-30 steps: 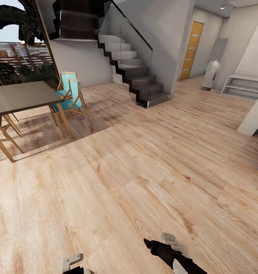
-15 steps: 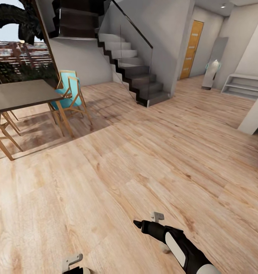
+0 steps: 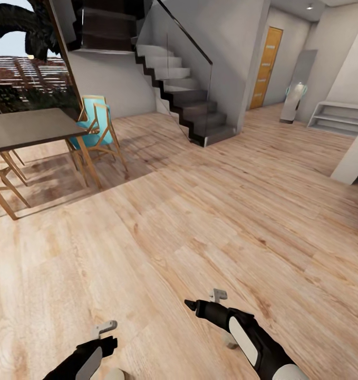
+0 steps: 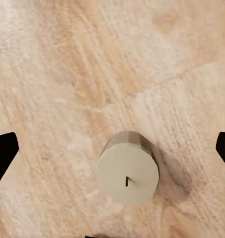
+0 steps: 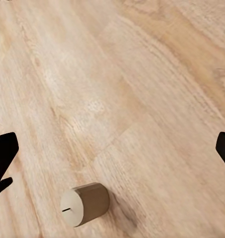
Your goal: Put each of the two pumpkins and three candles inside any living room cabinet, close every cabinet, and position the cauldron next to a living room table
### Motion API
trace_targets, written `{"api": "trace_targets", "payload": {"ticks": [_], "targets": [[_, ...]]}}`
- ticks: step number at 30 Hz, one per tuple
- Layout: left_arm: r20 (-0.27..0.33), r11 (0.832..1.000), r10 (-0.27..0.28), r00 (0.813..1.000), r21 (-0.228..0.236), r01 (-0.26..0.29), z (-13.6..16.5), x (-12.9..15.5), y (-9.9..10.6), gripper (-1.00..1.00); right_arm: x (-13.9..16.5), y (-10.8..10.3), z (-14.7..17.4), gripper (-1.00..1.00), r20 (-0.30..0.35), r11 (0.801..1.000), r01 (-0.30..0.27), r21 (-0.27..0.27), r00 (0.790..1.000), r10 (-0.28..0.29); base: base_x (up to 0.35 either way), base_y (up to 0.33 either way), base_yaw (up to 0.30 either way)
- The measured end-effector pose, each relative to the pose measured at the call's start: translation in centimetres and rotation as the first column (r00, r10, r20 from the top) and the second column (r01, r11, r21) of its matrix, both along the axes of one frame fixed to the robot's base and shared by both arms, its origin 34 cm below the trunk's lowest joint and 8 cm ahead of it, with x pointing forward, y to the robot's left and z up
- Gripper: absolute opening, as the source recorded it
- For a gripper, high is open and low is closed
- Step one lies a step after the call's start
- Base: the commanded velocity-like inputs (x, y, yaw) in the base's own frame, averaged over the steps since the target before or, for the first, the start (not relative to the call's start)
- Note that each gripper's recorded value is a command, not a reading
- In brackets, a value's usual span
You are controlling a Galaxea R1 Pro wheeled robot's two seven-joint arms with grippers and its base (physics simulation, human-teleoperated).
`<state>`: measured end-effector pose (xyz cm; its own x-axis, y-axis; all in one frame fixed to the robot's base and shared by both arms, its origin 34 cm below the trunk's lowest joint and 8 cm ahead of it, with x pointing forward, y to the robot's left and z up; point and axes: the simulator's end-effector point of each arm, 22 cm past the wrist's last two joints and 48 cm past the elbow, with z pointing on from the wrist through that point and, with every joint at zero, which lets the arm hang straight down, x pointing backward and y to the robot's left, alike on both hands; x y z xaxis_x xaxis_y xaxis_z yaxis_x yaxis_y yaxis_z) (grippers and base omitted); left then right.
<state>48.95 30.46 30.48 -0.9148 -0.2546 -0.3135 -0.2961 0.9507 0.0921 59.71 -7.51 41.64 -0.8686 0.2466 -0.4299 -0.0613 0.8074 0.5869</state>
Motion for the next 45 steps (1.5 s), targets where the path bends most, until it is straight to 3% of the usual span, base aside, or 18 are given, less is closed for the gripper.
{"api": "trace_targets", "payload": {"ticks": [12, 20, 45], "targets": [[-0.005, 1.000, -0.008, 1.000, -0.002, 0.008, -2.8, -0.8, -0.1, 1.00, -0.5, 0.5, -2.0, 1.00, -0.009, 1.000, -0.010, 0.027, 1.000, 0.010, 0.000, 0.000, 0.000], [-0.005, 1.000, -0.011, 1.000, -0.007, 0.011, -4.6, -1.2, -0.5, 1.00, -0.2, 4.2, 1.3, 1.00, 0.029, 0.979, -0.112, 0.170, 0.994, 0.108, 0.000, 0.000, 0.000], [-0.002, 1.000, -0.010, 1.000, -0.008, 0.010, -10.1, -2.5, -0.5, 1.00, -1.7, 4.6, -3.8, 1.00, 0.028, 0.974, -0.124, 0.188, 0.992, 0.121, 0.000, 0.000, 0.000]]}}
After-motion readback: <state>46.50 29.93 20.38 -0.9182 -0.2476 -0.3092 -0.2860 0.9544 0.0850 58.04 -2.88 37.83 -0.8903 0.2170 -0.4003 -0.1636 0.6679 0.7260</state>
